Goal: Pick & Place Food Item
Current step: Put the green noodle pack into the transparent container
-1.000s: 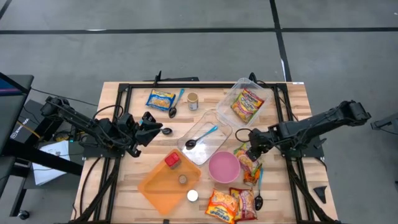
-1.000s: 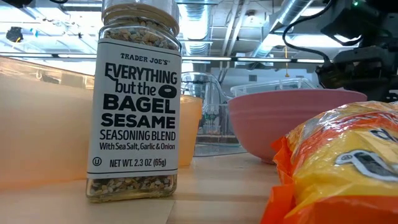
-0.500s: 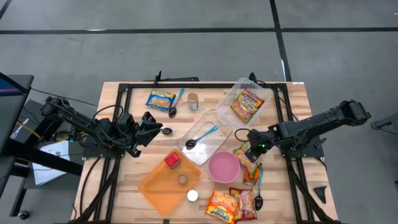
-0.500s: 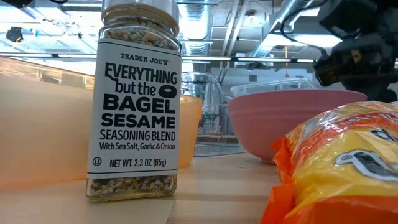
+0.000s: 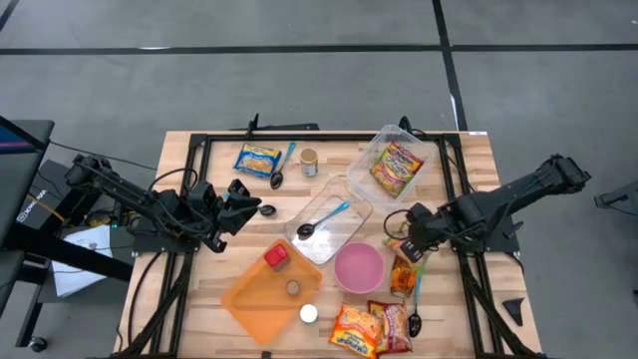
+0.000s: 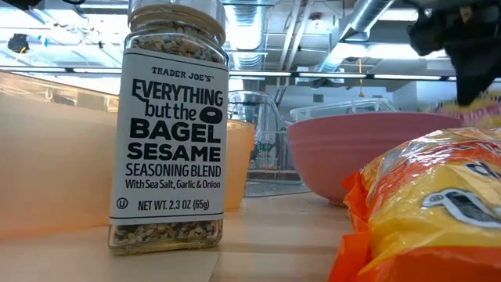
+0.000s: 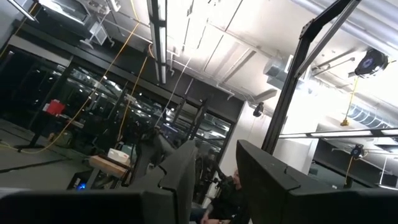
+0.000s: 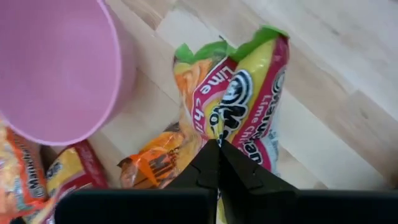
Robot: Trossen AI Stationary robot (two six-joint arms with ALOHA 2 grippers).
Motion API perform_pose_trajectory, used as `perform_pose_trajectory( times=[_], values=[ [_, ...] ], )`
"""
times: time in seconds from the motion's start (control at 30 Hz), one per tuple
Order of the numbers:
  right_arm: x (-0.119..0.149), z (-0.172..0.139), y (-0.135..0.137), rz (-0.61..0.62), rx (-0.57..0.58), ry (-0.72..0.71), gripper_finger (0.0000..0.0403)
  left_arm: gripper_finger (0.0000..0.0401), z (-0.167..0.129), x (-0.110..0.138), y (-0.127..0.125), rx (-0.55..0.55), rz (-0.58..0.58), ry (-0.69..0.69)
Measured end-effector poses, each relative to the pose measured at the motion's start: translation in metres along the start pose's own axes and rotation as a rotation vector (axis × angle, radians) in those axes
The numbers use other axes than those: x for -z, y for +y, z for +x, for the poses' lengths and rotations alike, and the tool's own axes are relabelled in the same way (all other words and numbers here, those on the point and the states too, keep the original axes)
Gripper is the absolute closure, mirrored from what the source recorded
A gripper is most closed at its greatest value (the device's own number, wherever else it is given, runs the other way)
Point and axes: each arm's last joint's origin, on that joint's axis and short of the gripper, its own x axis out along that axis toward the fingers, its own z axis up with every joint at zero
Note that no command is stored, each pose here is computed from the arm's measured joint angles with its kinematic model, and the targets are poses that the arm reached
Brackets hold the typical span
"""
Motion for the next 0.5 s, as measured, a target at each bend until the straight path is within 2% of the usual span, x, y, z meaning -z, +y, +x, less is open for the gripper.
perform_pose_trajectory(
  times=[0.23, 0.5],
  values=[
    [-0.001, -0.047, 0.012, 0.006, -0.011, -0.072, 0.0403, 0.0289, 0.0, 0.0, 0.0, 0.0, 0.0, 0.0],
    [-0.02, -0.099, 0.015, 0.017, -0.035, -0.279, 0.0403, 0.0289, 0.0, 0.0, 0.0, 0.0, 0.0, 0.0]
  ],
)
